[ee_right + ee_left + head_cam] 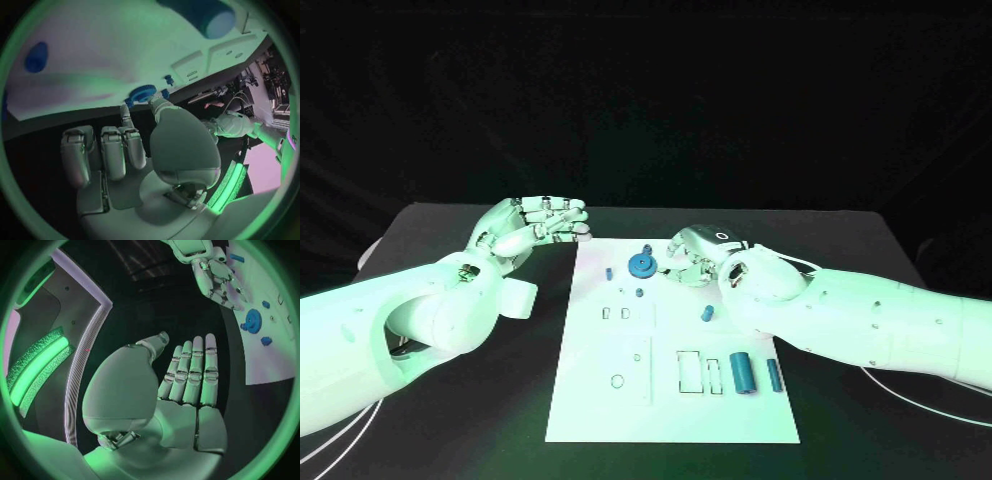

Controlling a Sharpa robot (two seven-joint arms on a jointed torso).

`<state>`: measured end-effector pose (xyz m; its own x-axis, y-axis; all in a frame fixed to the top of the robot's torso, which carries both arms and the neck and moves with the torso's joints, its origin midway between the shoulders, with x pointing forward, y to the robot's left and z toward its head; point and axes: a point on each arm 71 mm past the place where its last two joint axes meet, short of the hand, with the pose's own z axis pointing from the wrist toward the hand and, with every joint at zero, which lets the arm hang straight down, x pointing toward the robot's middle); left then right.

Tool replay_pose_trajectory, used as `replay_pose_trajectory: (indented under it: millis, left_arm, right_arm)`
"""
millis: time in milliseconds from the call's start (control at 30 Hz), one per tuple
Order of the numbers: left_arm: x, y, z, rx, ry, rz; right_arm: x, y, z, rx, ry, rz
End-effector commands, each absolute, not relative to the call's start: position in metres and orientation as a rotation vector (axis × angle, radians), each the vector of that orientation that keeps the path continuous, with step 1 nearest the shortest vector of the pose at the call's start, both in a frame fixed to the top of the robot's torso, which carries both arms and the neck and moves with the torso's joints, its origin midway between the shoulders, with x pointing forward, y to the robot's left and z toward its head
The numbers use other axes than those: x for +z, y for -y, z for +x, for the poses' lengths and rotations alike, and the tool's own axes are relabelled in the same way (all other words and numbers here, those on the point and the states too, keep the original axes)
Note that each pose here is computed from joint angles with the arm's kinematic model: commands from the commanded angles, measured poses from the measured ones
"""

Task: Assemble the parts on the task board

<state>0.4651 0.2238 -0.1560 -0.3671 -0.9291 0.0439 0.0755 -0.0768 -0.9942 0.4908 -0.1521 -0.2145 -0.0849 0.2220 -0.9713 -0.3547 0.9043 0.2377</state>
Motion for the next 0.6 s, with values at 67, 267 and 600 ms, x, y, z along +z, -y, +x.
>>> replay_pose_trajectory:
  millis: [67,267,600]
  left_arm:
    - [-0.155,-0.223,0.466,-1.584,-1.376,-0.983]
    - [-0.155,-0.224,0.467,-1.582,-1.375,-0.983]
    - [-0.157,-0.223,0.469,-1.583,-1.376,-0.983]
  right_arm:
    - [-0.193,0.172,0.486,0.595,-1.562,-0.016]
    - [-0.179,0.211,0.483,0.674,-1.623,0.041]
    - [-0.180,0.277,0.485,0.640,-1.683,0.093]
